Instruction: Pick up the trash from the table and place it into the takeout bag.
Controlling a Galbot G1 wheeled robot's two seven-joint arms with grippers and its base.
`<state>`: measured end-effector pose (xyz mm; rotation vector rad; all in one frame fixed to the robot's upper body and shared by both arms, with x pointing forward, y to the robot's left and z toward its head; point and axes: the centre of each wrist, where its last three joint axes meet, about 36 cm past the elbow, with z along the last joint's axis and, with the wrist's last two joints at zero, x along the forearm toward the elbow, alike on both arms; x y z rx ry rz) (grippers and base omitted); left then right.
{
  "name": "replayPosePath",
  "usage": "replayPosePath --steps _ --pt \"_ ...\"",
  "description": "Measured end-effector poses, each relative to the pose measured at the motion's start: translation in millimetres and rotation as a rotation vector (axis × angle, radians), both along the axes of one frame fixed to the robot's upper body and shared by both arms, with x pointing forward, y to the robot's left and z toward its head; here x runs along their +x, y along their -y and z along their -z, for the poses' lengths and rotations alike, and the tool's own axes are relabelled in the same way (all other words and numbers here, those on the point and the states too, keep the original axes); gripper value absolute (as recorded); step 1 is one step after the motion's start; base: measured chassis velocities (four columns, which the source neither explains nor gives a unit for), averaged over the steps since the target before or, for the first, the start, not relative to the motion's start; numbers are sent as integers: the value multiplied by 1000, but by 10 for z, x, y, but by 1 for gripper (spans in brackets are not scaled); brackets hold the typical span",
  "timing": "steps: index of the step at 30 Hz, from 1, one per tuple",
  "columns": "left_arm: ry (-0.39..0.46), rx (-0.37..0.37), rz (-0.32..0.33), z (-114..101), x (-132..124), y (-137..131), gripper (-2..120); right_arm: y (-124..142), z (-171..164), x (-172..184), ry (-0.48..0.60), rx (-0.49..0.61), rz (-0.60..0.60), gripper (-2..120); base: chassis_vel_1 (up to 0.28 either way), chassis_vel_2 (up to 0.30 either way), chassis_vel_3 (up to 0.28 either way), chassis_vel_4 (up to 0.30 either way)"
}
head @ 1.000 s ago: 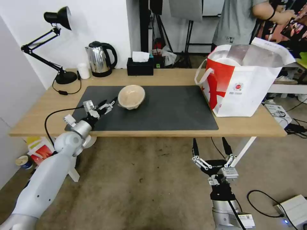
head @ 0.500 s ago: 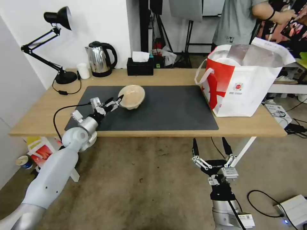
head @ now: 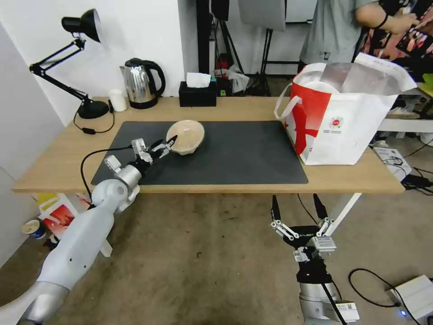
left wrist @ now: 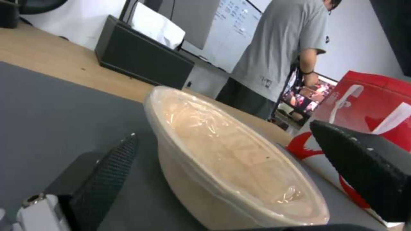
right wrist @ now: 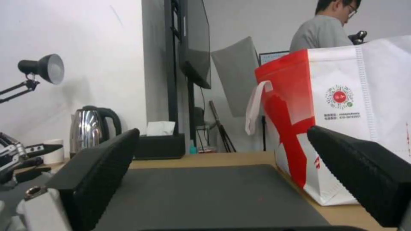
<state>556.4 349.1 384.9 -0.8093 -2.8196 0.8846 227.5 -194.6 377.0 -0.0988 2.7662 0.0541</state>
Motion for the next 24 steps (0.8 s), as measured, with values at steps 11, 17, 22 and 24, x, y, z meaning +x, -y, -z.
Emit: replayPosePath --steps 11,17,22,24 --pt "-22 -6 -4 71 7 16 100 0 0 0 0 0 0 100 0 0 0 0" --pt "-49 -8 -6 131 47 12 100 0 0 0 0 0 0 100 0 0 0 0" --pt "-49 -14 9 119 113 101 100 0 0 0 0 0 0 100 0 0 0 0" --pt "-49 -14 13 116 137 122 100 0 0 0 0 0 0 100 0 0 0 0"
